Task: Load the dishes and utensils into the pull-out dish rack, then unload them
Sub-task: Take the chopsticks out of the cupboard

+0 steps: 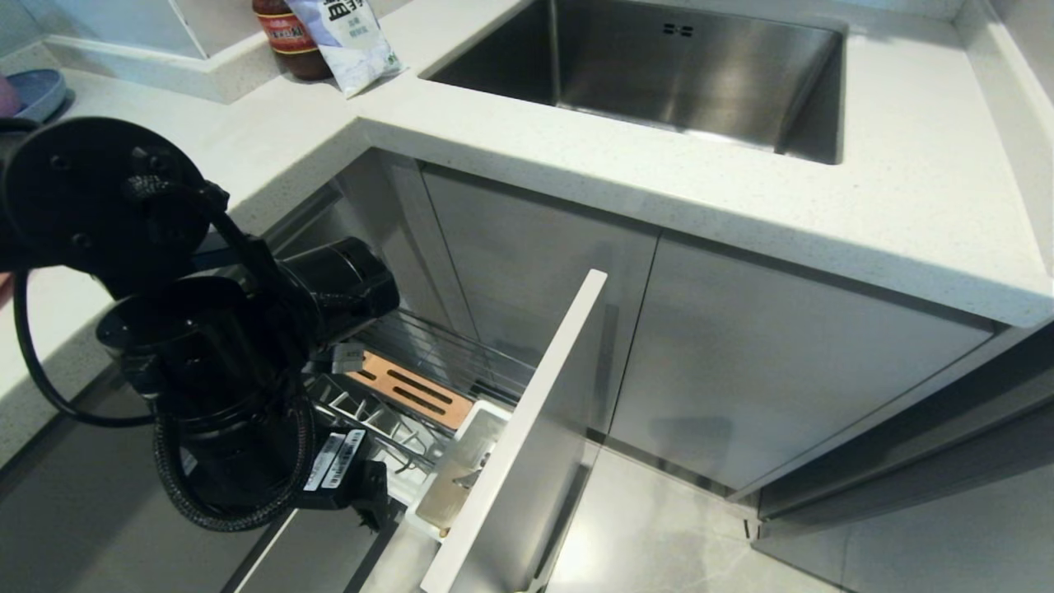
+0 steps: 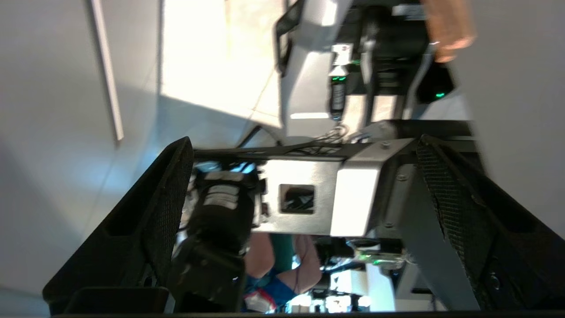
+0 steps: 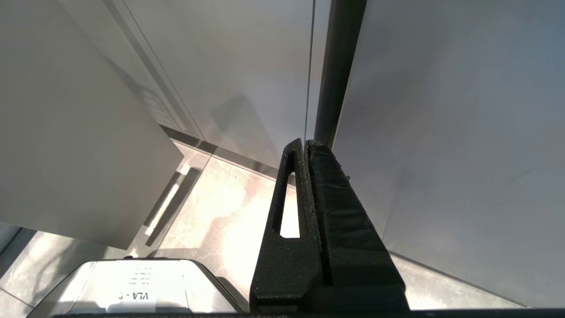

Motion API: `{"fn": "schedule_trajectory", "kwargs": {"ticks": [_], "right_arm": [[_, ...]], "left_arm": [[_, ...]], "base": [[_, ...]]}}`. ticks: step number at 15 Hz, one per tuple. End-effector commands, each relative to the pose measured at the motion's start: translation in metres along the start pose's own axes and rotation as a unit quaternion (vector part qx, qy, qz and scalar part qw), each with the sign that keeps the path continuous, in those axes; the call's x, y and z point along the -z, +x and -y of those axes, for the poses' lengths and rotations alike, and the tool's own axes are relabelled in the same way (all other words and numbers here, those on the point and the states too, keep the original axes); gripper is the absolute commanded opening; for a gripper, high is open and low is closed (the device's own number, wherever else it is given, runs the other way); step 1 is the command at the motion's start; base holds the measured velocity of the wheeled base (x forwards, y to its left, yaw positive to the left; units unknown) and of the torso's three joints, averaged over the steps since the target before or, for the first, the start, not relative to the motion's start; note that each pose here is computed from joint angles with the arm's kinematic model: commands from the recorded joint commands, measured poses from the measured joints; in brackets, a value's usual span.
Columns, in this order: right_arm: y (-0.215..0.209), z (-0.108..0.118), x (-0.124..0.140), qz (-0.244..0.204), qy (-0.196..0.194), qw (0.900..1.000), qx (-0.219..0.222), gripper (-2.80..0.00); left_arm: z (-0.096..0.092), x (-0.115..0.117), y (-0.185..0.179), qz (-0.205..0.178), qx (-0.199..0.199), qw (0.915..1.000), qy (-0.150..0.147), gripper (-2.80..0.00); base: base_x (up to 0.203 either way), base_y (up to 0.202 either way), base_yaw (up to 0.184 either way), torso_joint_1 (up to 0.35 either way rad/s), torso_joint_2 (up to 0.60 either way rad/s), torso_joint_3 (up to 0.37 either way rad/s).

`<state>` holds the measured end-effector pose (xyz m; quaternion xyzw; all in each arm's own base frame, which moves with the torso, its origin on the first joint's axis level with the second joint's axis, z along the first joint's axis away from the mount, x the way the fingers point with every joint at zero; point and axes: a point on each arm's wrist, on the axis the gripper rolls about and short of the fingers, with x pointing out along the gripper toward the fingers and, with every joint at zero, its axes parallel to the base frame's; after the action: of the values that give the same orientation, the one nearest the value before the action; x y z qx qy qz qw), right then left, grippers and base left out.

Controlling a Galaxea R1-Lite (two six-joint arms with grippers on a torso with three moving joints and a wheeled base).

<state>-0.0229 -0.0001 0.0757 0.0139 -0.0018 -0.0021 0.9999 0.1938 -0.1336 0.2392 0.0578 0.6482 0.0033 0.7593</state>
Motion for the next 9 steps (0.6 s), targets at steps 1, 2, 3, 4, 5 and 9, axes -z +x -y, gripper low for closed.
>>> {"fn": "schedule_trajectory", "kwargs": {"ticks": [1,2,3,4,5,9], "right_arm": [[0.000,0.000,0.000,0.001,0.000,1.000,0.000,-2.80],[0.000,0.000,0.000,0.001,0.000,1.000,0.000,-2.80],[0.000,0.000,0.000,0.001,0.000,1.000,0.000,-2.80],[0.000,0.000,0.000,0.000,0.001,1.000,0.000,-2.80],[0.000,0.000,0.000,0.000,0.000,1.000,0.000,-2.80],[0.000,0.000,0.000,0.000,0.001,1.000,0.000,-2.80]], "left_arm": [[0.002,-0.003,0.000,0.007,0.011,0.9999,-0.004,0.00],[0.005,-0.008,0.003,0.016,0.021,0.9996,-0.008,0.00],[0.010,-0.014,0.008,0.020,0.036,0.9991,-0.012,0.00],[0.014,-0.018,0.014,0.012,0.041,0.9990,-0.015,0.00],[0.017,-0.022,0.022,0.000,0.038,0.9992,-0.015,0.00],[0.025,-0.042,0.056,-0.053,0.025,0.9979,-0.026,0.00]], "base": [[0.000,0.000,0.000,0.000,0.00,0.000],[0.000,0.000,0.000,0.000,0.00,0.000],[0.000,0.000,0.000,0.000,0.00,0.000],[0.000,0.000,0.000,0.000,0.00,0.000],[0.000,0.000,0.000,0.000,0.00,0.000],[0.000,0.000,0.000,0.000,0.00,0.000]]}}
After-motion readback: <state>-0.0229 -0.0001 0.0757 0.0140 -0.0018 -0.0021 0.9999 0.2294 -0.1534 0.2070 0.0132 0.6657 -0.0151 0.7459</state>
